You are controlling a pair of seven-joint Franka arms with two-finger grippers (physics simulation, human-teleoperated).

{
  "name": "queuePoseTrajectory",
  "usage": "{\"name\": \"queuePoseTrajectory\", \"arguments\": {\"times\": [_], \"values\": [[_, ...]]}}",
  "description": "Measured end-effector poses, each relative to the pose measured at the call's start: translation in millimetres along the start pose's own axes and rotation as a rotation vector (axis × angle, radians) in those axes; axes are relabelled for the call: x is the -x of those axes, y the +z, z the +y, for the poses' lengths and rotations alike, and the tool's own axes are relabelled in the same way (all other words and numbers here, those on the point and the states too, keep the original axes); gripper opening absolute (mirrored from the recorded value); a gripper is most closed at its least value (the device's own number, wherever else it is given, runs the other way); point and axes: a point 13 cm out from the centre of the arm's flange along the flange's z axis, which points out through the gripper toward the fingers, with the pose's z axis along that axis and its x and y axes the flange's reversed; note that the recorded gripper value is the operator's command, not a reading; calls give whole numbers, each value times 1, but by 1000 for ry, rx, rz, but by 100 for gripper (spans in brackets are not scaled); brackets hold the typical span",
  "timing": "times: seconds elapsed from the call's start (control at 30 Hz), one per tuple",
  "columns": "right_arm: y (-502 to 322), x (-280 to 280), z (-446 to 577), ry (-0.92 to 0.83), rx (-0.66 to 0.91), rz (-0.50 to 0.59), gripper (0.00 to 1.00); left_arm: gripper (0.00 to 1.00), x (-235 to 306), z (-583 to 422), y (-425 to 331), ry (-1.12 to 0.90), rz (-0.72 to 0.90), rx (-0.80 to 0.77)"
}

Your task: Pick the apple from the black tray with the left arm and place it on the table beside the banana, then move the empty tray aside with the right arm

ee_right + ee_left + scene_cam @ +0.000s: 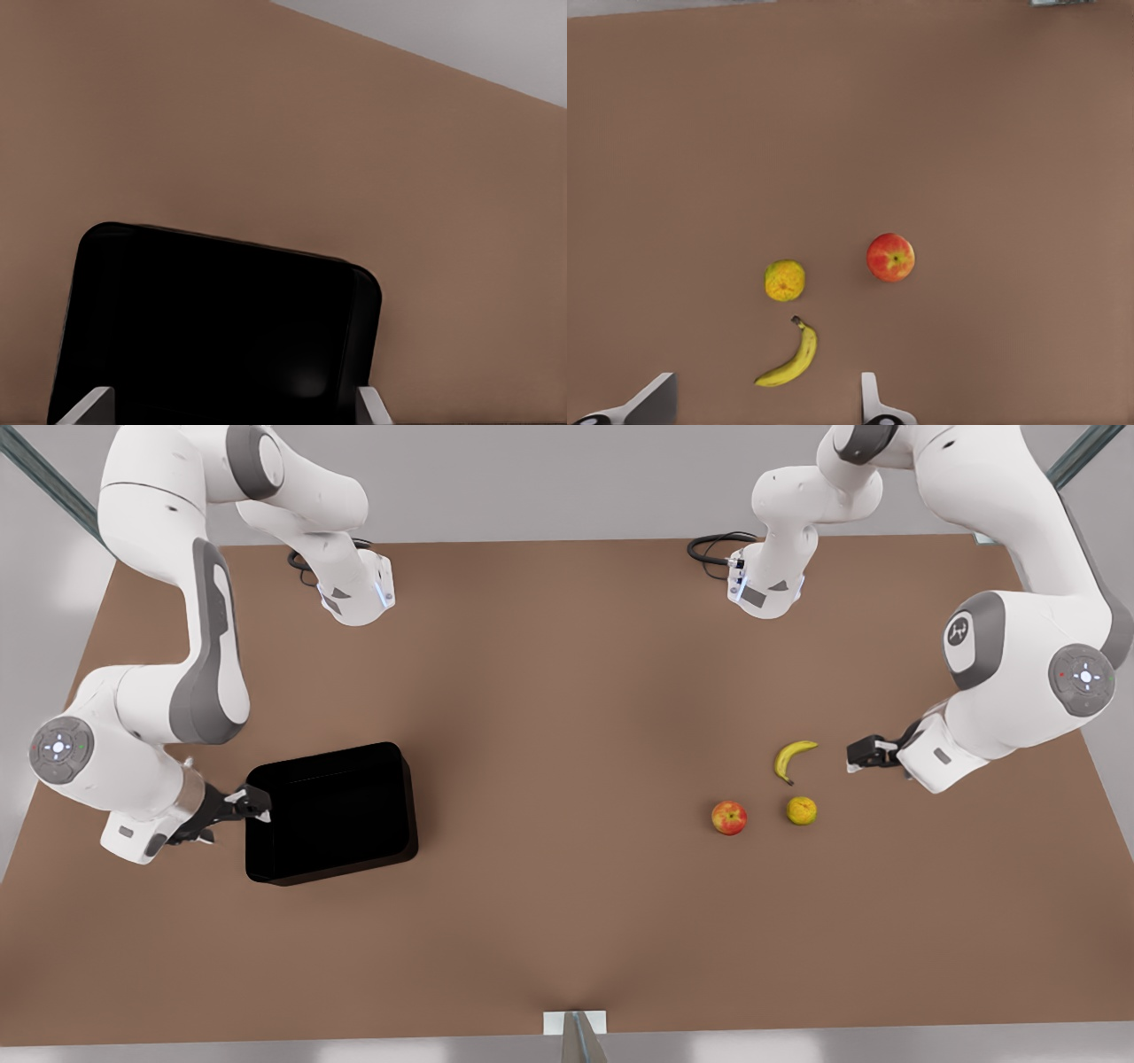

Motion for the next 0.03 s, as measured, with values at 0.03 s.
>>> {"name": "queuePoseTrajectory", "arguments": {"times": [0.03], "values": [[1, 0, -1, 8, -2, 6, 100, 100, 2, -2, -1, 1, -6, -4]]}}
